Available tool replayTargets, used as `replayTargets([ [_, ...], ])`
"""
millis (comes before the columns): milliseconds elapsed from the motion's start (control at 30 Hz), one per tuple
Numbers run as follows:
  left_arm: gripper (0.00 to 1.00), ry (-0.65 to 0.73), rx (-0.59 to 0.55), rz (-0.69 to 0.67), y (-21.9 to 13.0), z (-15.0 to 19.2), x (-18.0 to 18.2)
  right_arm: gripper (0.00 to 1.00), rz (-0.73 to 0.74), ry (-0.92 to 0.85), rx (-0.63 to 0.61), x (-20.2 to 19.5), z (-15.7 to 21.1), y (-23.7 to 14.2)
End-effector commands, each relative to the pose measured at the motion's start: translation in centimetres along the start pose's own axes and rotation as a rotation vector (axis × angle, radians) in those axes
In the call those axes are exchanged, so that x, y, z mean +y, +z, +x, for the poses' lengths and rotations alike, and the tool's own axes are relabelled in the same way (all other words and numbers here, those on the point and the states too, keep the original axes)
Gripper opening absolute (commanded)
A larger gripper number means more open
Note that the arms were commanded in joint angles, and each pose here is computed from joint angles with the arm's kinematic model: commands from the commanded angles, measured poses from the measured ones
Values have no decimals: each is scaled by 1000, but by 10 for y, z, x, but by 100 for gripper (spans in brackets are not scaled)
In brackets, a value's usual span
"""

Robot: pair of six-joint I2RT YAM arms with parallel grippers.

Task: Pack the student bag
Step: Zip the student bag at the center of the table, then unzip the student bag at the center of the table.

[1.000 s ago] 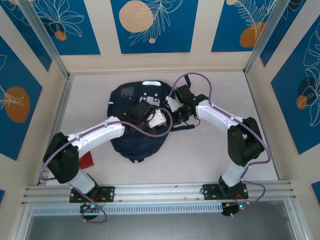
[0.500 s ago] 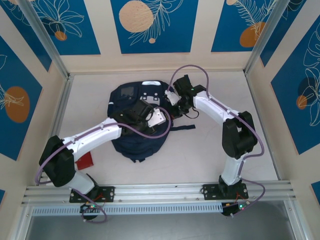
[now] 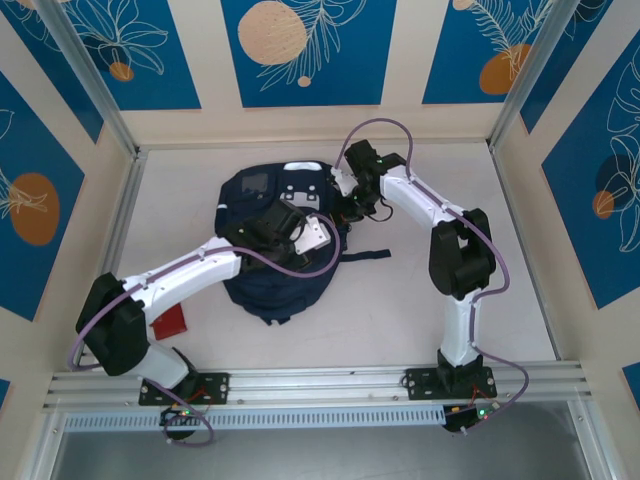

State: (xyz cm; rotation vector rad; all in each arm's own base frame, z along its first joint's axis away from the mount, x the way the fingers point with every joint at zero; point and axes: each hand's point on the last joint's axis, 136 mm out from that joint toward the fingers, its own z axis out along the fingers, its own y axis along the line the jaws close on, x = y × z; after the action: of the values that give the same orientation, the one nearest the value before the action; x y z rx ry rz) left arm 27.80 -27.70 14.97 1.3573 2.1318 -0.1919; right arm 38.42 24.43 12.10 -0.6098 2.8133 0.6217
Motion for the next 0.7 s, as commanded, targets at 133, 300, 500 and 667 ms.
replayTargets([
  [133, 0, -46, 34, 6, -10, 17, -4, 50, -124, 34, -182, 8, -23, -54],
  [300, 0, -104, 1, 1, -10, 11, 0, 68, -320, 23, -277, 36, -8, -78],
  [500, 0, -129, -22, 4, -15, 13, 2, 77, -467, -22, -261, 65, -8, -69],
  [667, 0, -140, -60, -13, -20, 12, 4, 80, -508, -37, -211, 76, -15, -43],
])
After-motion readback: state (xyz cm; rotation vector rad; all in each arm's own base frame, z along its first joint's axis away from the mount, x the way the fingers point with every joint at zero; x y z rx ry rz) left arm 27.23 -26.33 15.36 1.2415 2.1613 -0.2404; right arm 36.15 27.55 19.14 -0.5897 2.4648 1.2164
